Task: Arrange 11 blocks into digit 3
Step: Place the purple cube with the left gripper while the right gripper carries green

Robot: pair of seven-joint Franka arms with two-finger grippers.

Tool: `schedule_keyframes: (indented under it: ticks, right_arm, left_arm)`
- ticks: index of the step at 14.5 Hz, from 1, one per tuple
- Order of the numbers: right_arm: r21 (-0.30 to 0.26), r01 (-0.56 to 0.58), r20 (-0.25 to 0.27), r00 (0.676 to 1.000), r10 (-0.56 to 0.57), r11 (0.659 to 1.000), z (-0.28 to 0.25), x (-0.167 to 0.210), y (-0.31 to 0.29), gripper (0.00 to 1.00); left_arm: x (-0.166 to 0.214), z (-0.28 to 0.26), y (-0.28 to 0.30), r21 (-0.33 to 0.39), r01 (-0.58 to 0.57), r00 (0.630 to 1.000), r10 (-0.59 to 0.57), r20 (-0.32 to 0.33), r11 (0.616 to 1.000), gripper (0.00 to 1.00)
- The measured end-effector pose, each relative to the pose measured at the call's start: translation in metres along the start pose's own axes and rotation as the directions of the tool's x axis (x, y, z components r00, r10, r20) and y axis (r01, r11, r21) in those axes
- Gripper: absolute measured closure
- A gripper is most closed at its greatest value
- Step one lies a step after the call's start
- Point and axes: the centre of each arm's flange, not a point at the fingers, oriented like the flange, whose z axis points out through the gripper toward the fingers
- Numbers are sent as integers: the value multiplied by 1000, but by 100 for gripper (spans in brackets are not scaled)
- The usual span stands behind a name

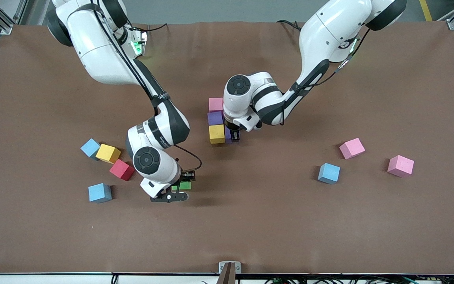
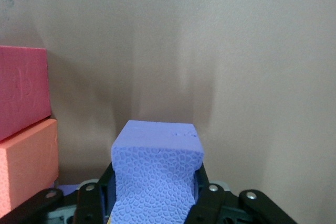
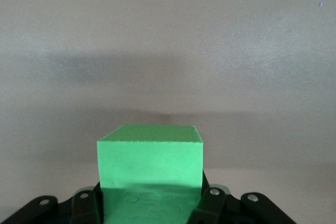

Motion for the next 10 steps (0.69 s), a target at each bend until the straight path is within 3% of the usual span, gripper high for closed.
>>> schedule_keyframes:
  ticks: [7, 8, 10]
  right_arm:
    - [1, 0, 0, 1000, 0, 1000, 0, 0, -1, 41]
    - [1, 0, 0, 1000, 0, 1000, 0, 0, -1, 41]
    - [1, 0, 0, 1000, 0, 1000, 0, 0, -1, 41]
  left_arm:
    - [-3, 1, -4, -7, -17, 1000, 17, -3, 1000, 41]
    - [-4, 2, -5, -11, -23, 1000, 23, -6, 1000, 39]
    - [-4, 11, -9, -8, -40, 999, 39, -15, 999, 21]
